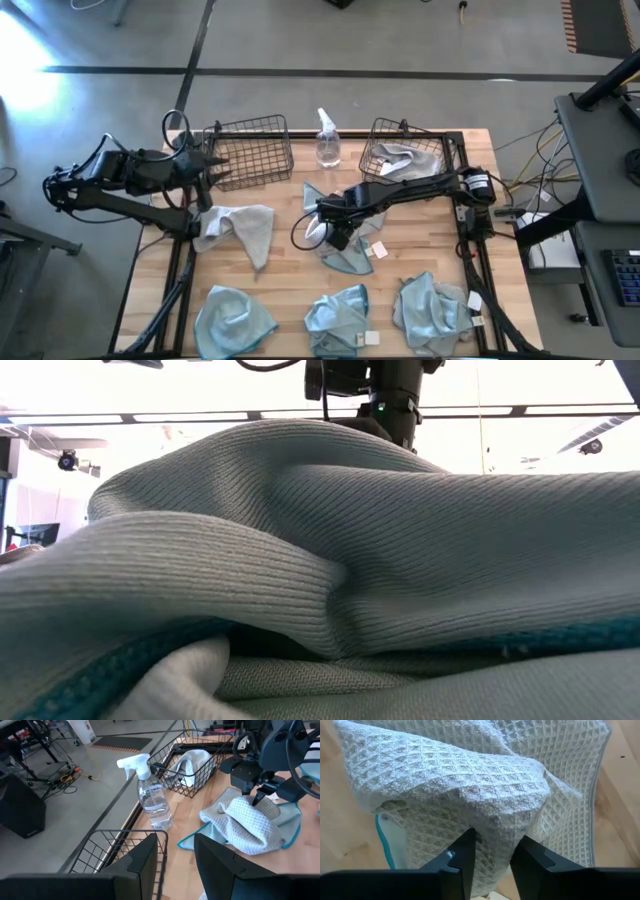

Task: Sort microfiber towel by color & place in baskets
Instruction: Put the gray microfiber towel into the right black wire basket

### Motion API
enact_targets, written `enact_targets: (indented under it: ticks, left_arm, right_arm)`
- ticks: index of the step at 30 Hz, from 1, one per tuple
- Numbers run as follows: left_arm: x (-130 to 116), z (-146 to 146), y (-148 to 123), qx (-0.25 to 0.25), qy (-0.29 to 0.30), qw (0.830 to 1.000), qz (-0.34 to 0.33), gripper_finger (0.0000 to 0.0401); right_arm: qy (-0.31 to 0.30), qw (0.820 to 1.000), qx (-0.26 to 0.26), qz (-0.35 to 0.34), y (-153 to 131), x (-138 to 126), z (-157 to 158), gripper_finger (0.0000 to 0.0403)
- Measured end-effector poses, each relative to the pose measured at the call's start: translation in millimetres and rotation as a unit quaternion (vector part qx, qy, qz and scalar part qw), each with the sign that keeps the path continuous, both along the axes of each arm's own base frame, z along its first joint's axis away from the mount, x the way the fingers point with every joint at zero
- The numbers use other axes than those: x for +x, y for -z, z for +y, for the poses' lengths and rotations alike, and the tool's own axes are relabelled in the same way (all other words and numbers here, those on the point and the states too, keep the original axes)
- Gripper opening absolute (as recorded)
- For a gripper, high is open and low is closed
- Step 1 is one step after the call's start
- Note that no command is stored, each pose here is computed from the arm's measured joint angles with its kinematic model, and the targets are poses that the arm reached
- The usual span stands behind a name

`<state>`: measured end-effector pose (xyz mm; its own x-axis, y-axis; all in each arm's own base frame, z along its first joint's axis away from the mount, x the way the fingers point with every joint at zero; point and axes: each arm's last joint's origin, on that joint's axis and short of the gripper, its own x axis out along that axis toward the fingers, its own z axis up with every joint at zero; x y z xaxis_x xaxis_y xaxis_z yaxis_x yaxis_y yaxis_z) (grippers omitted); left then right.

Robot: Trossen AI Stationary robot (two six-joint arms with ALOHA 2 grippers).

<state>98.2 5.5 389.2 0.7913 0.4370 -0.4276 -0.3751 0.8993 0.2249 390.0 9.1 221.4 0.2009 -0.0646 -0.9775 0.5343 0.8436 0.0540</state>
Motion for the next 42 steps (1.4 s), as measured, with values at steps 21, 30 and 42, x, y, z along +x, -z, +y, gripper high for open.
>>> enact_targets:
  ticks: [21,30,42]
  left_arm:
    - [-0.1,0.0,0.0,0.023,0.012,1.0,0.013,0.0114]
    - [-0.3,0.1,-0.3,0.032,0.016,0.999,0.016,0.0114]
    - [-1.6,0.3,-0.6,0.048,0.023,0.998,0.022,0.0114]
  right_arm:
    - [-0.001,1.0,-0.003,-0.026,-20.1,6.3,-1.9,0.001]
    - [0.009,0.995,-0.089,-0.05,-79.6,7.1,-11.2,0.0009]
    - [0.063,0.967,-0.226,-0.103,-156.6,-7.6,-23.5,0.0009]
